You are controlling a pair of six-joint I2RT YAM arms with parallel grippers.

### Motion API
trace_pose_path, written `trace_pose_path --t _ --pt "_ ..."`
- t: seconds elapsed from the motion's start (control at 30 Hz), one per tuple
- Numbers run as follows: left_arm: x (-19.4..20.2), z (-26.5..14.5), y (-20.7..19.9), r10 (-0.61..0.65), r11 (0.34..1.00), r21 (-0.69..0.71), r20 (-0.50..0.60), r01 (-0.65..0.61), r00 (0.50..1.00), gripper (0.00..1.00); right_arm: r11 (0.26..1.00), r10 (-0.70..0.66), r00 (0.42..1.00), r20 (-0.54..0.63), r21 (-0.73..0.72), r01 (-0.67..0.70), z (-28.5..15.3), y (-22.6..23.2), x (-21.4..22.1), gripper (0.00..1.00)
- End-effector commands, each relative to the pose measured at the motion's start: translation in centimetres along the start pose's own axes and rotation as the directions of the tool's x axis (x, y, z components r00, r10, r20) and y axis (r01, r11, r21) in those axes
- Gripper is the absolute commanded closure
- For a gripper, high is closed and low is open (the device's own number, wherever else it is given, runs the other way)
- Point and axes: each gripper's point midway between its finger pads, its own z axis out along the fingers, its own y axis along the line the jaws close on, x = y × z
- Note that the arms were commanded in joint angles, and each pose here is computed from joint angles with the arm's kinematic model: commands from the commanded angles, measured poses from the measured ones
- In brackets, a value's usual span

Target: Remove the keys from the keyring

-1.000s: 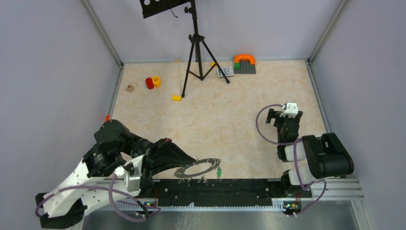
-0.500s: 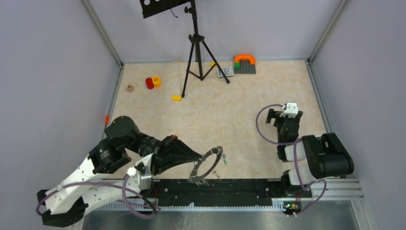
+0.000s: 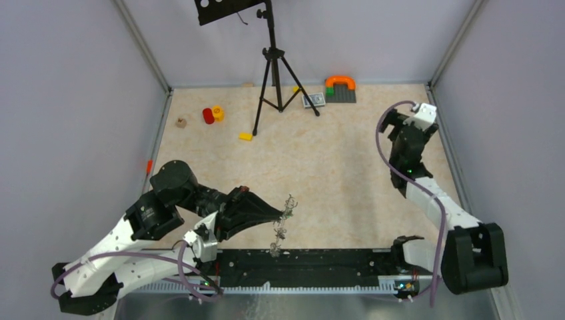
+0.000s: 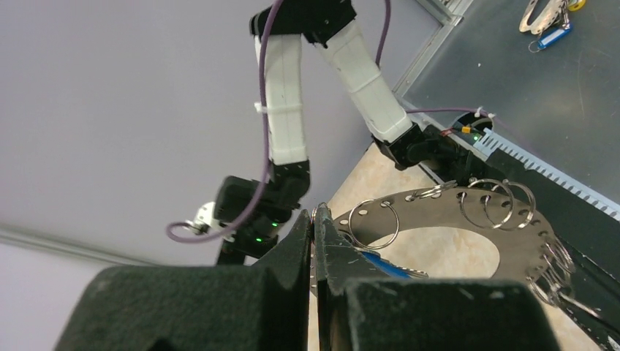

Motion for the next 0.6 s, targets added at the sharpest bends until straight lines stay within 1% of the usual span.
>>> trace_pose_path --t 0.0,0.1,0.17,0.23,0.27,0.3,0.33,0.37,0.43,0.5,0.57 --pt "-0.7 0.0 1.5 0.063 0.997 -0.042 0.008 -0.063 0.998 1.0 0.995 0.042 0.99 -0.132 0.095 -0.029 -2.2 -1.6 -1.3 0.01" --pt "-0.7 -0.2 1.7 0.071 0.996 -0.051 0.0 -0.071 0.997 1.0 0.99 0.071 0.989 -0.132 0.13 -0.054 -3.3 -2.6 -2.0 0.01" --pt "-0.5 -0.3 1.9 0.088 0.994 -0.059 -0.016 -0.088 0.996 1.0 0.988 0.053 0.974 -0.219 0.152 -0.02 -4.1 -3.0 -1.2 0.01" --pt "-0.2 -0.4 2.2 0.106 0.992 -0.069 -0.039 -0.108 0.994 1.0 0.99 0.078 0.962 -0.261 0.13 -0.045 -4.2 -2.1 -1.9 0.01" --pt "0.0 -0.5 2.4 0.11 0.991 -0.076 -0.051 -0.114 0.993 1.0 0.991 0.107 0.954 -0.281 0.105 -0.08 -4.4 -1.3 -2.1 0.01" --pt "0.1 -0.6 2.6 0.116 0.989 -0.083 -0.06 -0.121 0.991 1.0 0.991 0.133 0.946 -0.294 0.042 -0.126 -4.4 0.0 -2.5 0.01" --pt "0.3 -0.6 2.6 0.118 0.989 -0.086 -0.069 -0.123 0.991 1.0 0.984 0.133 0.939 -0.316 -0.073 -0.163 -4.7 1.9 -2.8 0.02" --pt "0.4 -0.6 2.8 0.12 0.987 -0.093 -0.076 -0.127 0.99 1.0 0.961 0.13 0.939 -0.318 -0.193 -0.198 -5.1 3.7 -3.4 0.05" --pt "0.5 -0.7 3.3 0.108 0.986 -0.117 -0.083 -0.117 0.991 1.0 0.879 0.153 0.947 -0.282 -0.399 -0.261 -6.6 7.1 -5.7 0.09" --pt "0.7 -0.7 3.8 0.086 0.984 -0.146 -0.088 -0.098 0.992 1.0 0.758 0.182 0.948 -0.259 -0.578 -0.303 -8.7 10.2 -8.6 0.12" --pt "0.6 -0.7 4.5 0.064 0.979 -0.186 -0.084 -0.079 0.994 1.0 0.622 0.181 0.955 -0.237 -0.725 -0.297 -11.3 12.9 -11.5 0.16"
